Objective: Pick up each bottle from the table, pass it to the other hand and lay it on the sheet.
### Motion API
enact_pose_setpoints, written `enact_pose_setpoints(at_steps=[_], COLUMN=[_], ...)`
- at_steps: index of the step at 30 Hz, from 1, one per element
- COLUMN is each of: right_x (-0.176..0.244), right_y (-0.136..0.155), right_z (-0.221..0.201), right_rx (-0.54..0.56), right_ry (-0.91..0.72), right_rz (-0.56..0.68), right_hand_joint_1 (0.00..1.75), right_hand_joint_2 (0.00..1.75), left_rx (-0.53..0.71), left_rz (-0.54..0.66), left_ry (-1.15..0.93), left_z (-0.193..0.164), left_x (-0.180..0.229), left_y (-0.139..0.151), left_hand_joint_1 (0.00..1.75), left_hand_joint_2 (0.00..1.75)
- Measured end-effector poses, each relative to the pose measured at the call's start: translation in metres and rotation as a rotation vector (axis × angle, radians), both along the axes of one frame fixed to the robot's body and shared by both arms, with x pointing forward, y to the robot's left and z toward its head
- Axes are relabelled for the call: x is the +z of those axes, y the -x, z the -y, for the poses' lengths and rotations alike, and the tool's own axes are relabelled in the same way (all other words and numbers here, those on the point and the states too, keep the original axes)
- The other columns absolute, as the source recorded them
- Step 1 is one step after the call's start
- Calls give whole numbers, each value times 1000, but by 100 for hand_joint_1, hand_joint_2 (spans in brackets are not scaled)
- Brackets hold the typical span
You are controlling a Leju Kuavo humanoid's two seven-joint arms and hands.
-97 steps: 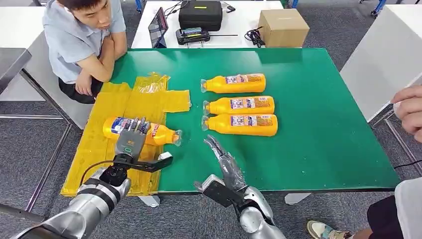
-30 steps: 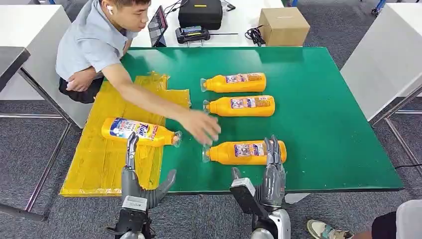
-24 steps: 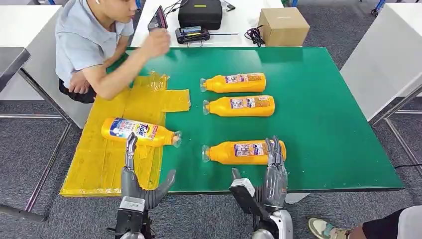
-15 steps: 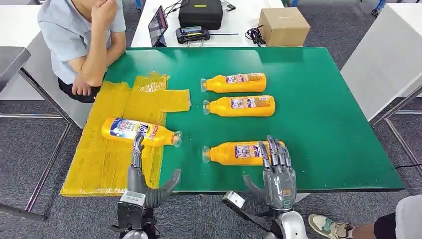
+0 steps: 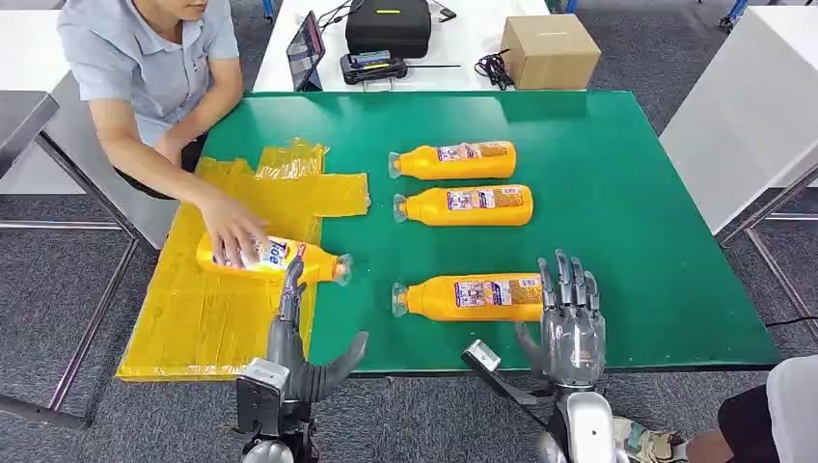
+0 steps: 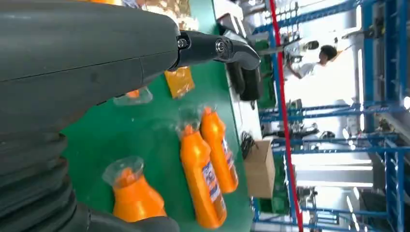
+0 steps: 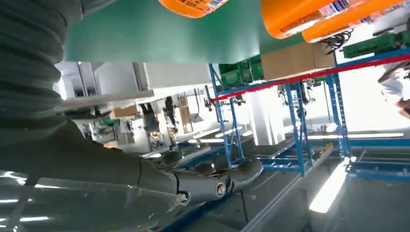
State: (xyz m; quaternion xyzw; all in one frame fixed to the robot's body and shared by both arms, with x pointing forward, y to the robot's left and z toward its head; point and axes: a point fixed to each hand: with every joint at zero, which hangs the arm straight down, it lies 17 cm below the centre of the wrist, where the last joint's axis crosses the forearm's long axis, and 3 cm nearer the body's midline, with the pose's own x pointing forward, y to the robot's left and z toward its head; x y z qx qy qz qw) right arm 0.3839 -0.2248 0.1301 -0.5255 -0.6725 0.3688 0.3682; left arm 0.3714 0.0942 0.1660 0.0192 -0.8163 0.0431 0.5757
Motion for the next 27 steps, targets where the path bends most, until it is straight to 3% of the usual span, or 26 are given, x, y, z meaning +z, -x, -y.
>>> enact_pose_setpoints(at_steps=[11,27], right_x=[-22,-49], right_y=[-19,-58], right_z=[14,-10], right_rx=[-15,65], right_ry=[0,-52], right_rz=[-56,-140], right_hand_joint_1=[0,0], right_hand_joint_2=[175,175], left_rx=[-107,-200], left_rz=[-77,-149], left_ry=[52,102], left_z=[21,39], left_x=[-16,-28], left_y=[0,0], left_hand_joint_1=[0,0], left_hand_joint_2=[175,175])
